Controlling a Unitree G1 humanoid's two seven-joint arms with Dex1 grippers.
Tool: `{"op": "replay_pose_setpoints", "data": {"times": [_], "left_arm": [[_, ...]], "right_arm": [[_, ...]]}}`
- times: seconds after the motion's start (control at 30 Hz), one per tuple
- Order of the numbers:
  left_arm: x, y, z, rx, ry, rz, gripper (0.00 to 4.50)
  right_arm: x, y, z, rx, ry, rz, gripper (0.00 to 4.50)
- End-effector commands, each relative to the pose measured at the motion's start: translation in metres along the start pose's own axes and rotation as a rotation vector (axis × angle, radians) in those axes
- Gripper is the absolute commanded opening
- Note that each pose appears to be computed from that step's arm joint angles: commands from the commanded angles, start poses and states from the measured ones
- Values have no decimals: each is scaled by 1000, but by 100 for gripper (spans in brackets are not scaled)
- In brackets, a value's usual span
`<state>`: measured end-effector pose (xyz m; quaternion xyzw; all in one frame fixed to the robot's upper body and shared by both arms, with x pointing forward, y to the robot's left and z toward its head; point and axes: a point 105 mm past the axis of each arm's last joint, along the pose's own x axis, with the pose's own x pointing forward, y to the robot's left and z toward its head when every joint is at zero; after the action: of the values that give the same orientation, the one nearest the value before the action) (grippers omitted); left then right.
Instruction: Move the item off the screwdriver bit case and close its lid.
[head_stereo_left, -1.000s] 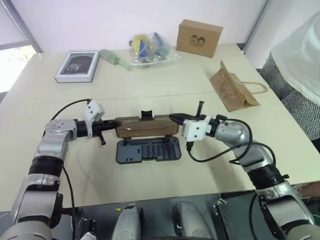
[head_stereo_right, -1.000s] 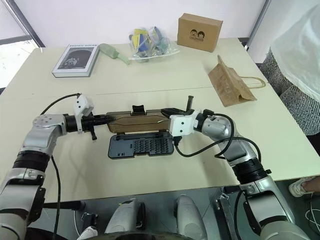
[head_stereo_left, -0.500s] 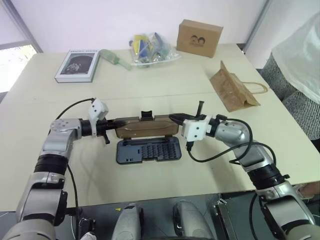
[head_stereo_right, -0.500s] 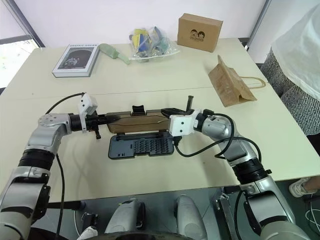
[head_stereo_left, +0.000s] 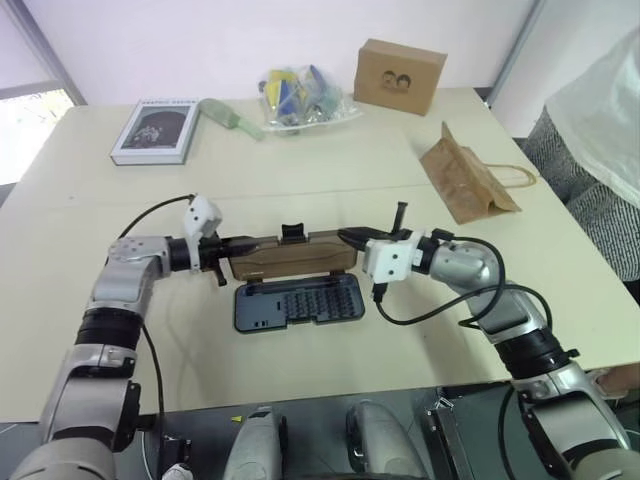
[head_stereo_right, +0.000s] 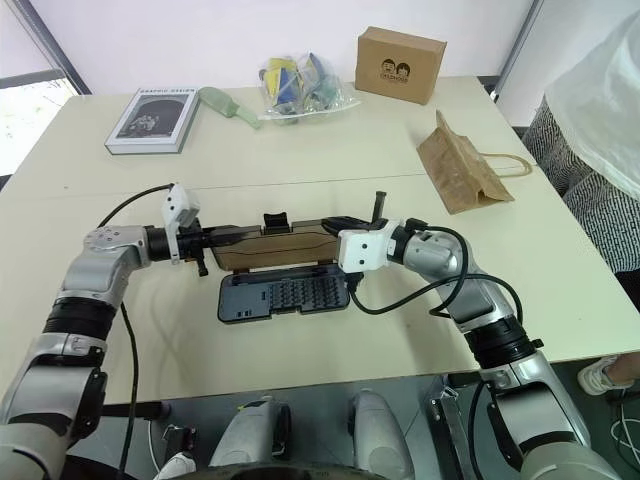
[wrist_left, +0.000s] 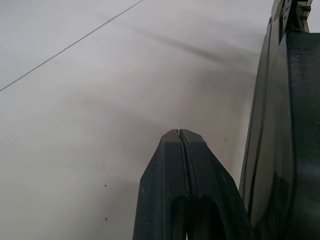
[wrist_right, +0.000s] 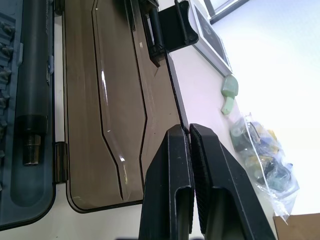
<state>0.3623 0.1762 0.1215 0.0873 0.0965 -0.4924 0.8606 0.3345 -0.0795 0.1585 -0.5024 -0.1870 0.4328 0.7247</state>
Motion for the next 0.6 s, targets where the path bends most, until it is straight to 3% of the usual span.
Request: {"op": "replay_pose_setpoints", "data": {"times": [0.03, 0.07, 0.17, 0.4, 0.6], "left_arm": [[0, 1, 13, 47, -34, 1, 0], [0, 1, 13, 48, -33, 1, 0], [0, 1, 12, 51, -30, 3, 0], [1, 2, 13, 60, -34, 6, 0], [2, 2, 16, 72, -38, 1, 0]], "right_arm": [[-1, 9, 0, 12, 1, 47, 4], [-1, 9, 0, 16, 2, 50, 4], [-3, 11, -1, 34, 10, 78, 100], [-13, 13, -2, 56, 41, 163, 449], [-42, -17, -6, 119, 113, 149, 449]]}}
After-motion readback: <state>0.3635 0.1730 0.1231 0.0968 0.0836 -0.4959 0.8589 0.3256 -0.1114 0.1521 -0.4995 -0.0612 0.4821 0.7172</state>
